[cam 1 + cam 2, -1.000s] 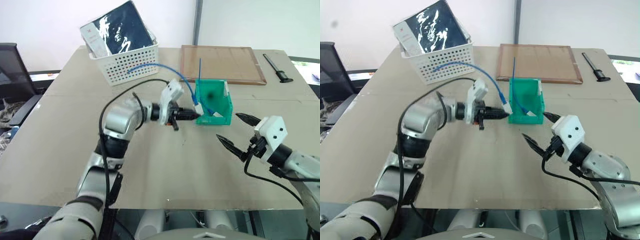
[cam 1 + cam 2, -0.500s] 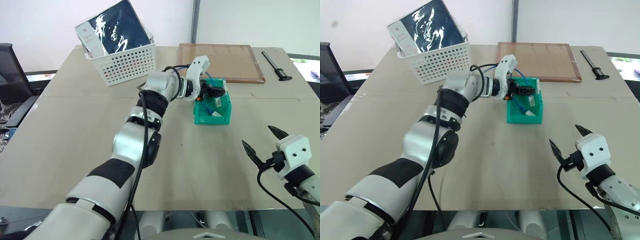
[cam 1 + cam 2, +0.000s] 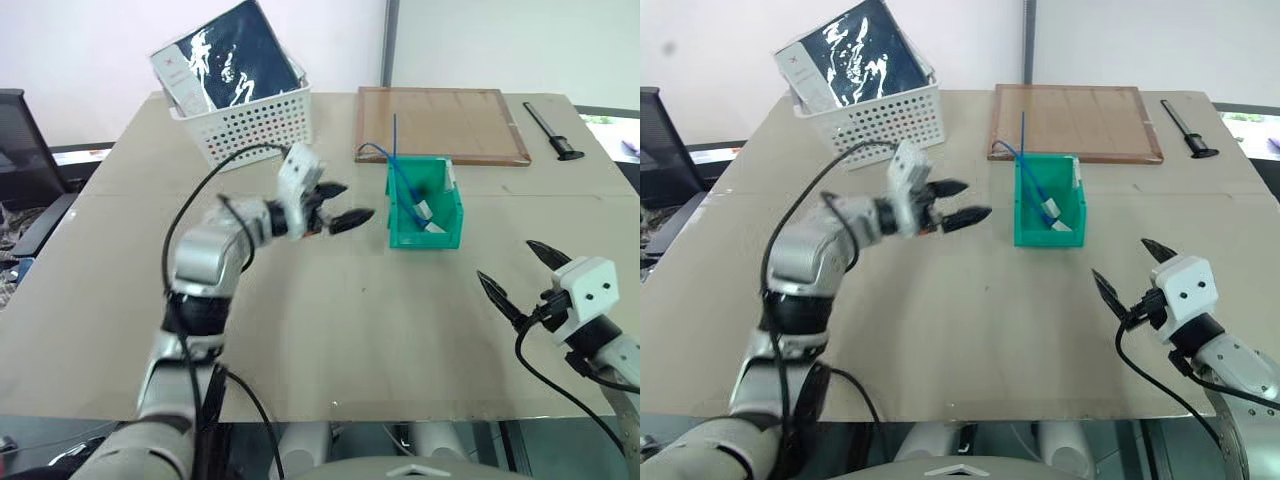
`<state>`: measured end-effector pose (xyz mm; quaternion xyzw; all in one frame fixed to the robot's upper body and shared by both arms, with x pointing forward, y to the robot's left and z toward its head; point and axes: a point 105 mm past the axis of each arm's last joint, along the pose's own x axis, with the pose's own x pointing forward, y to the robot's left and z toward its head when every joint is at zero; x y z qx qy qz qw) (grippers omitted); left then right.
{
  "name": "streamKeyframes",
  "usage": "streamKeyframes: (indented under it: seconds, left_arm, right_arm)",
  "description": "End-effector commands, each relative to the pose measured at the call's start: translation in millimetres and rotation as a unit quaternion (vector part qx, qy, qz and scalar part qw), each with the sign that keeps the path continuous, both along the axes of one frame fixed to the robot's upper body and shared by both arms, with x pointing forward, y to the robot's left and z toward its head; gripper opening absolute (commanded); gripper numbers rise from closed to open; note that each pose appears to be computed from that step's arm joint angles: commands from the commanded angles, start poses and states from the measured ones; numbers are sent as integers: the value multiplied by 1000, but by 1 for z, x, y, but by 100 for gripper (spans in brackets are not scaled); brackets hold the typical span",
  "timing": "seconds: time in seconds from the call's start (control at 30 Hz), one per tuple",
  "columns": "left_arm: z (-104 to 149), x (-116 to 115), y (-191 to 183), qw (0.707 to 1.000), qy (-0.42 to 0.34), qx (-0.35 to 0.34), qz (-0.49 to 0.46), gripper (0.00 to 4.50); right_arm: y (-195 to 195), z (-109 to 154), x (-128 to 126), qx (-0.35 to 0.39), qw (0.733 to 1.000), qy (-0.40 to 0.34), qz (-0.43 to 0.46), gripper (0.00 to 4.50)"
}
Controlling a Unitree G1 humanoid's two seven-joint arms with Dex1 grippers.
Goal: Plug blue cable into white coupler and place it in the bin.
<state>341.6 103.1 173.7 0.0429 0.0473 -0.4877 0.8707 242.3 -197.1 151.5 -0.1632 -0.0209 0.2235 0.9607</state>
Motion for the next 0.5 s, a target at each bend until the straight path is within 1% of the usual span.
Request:
streamKeyframes:
  seconds: [0.03, 0.1, 0.13, 0.2, 0.3, 0.4, 0.5]
  left_arm:
    - [12, -23, 11, 998, -64, -10, -22, 448]
    - [-4, -32, 27, 998, -60, 16, -4, 448]
    - [-15, -42, 37, 999, -48, 26, -1, 448]
    - [-25, -56, 52, 999, -28, 19, 12, 448]
    - [-40, -76, 71, 999, -5, 39, 25, 448]
    - [-52, -88, 89, 997, 15, 58, 41, 448]
    - [-59, -95, 102, 996, 30, 64, 50, 448]
  right_arm:
    - [-4, 10, -1, -6, 1000, -12, 14, 450]
    - [-10, 9, -2, -12, 1000, -2, 19, 450]
    - [-15, 8, -5, -21, 1000, 7, 20, 450]
    - [-23, 5, -10, -30, 999, 25, 22, 450]
    - [-38, 0, -19, -42, 998, 51, 15, 450]
    - [-52, -7, -27, -53, 996, 75, 7, 450]
    - [-62, -14, -32, -58, 994, 90, 3, 450]
